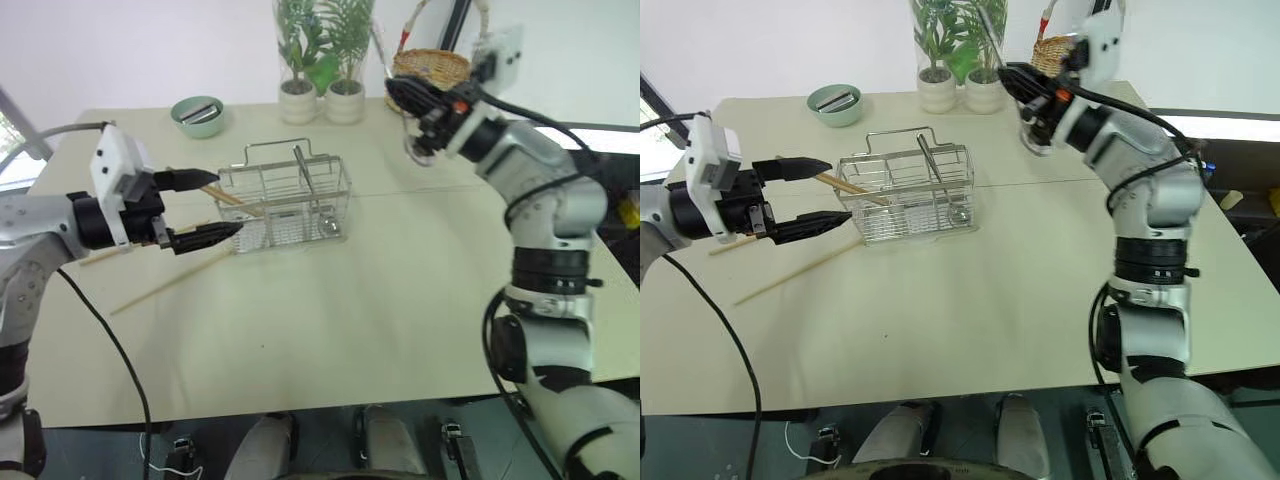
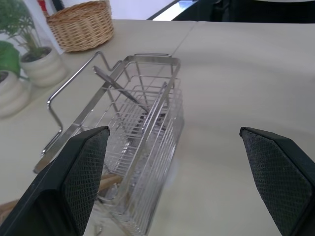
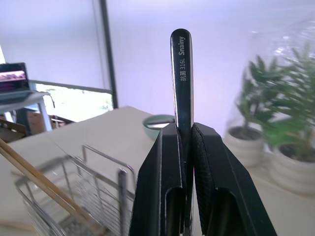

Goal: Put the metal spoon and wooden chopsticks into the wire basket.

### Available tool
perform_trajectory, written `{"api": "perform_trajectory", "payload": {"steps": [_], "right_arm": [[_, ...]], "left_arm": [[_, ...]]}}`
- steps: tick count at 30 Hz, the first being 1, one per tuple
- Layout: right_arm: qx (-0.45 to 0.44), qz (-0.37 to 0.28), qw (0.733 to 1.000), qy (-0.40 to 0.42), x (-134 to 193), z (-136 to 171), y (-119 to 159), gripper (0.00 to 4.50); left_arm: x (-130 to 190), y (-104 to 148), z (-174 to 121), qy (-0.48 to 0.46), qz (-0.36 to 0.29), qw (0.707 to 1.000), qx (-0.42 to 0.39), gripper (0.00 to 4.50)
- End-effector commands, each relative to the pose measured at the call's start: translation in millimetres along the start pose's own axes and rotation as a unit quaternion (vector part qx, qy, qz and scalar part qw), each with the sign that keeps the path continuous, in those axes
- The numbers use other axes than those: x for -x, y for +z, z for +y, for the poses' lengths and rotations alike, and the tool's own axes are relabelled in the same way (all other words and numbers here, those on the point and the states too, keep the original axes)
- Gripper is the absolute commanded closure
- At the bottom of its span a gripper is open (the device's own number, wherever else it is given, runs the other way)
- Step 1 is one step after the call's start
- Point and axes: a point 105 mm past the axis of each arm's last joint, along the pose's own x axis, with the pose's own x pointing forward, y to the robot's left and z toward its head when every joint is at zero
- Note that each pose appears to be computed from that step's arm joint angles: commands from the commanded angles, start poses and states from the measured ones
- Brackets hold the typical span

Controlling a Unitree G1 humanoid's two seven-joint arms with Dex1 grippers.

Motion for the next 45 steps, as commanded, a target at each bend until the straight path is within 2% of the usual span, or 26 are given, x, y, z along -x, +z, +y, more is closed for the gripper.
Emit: {"api": "perform_trajectory", "payload": {"steps": [1, 11, 21, 24, 28, 33, 36, 38, 41, 45], "right_arm": [[-0.004, -0.042, 0.999, 0.022, -33, 24, 10, 4.48], [-0.058, -0.07, 0.995, 0.052, -82, 60, -18, 4.48], [-0.064, -0.074, 0.995, 0.026, -93, 56, -58, 4.48], [-0.062, -0.073, 0.995, 0.014, -91, 50, -62, 3.24], [-0.052, -0.078, 0.996, 0.011, -87, 44, -56, 1.24], [-0.024, -0.09, 0.996, 0.01, -77, 30, -33, 1.24], [-0.005, -0.105, 0.994, 0.025, -65, 20, 0, 1.24], [0.026, -0.099, 0.992, 0.079, -46, 22, 26, 1.24], [0.083, -0.06, 0.981, 0.162, -12, 31, 45, 1.24], [0.141, 0.035, 0.955, 0.258, 43, 41, 40, 1.24]], "left_arm": [[2, 12, 3, 0.012, -0.015, 1.0, -0.025, 0.0], [10, 15, 3, 0.039, -0.019, 0.999, -0.024, 0.0], [16, 24, 4, 0.064, -0.027, 0.997, -0.025, 0.0], [18, 27, 4, 0.069, -0.03, 0.997, -0.023, 0.0], [19, 26, 5, 0.074, -0.03, 0.997, -0.02, 0.0], [18, 23, 7, 0.075, -0.029, 0.997, -0.017, 0.0], [19, 20, 10, 0.075, -0.024, 0.997, -0.016, 0.0], [21, 16, 15, 0.077, -0.013, 0.997, -0.017, 0.0], [26, 9, 21, 0.077, 0.005, 0.997, -0.016, 0.0], [38, -8, 30, 0.072, 0.048, 0.996, -0.017, 0.0]]}}
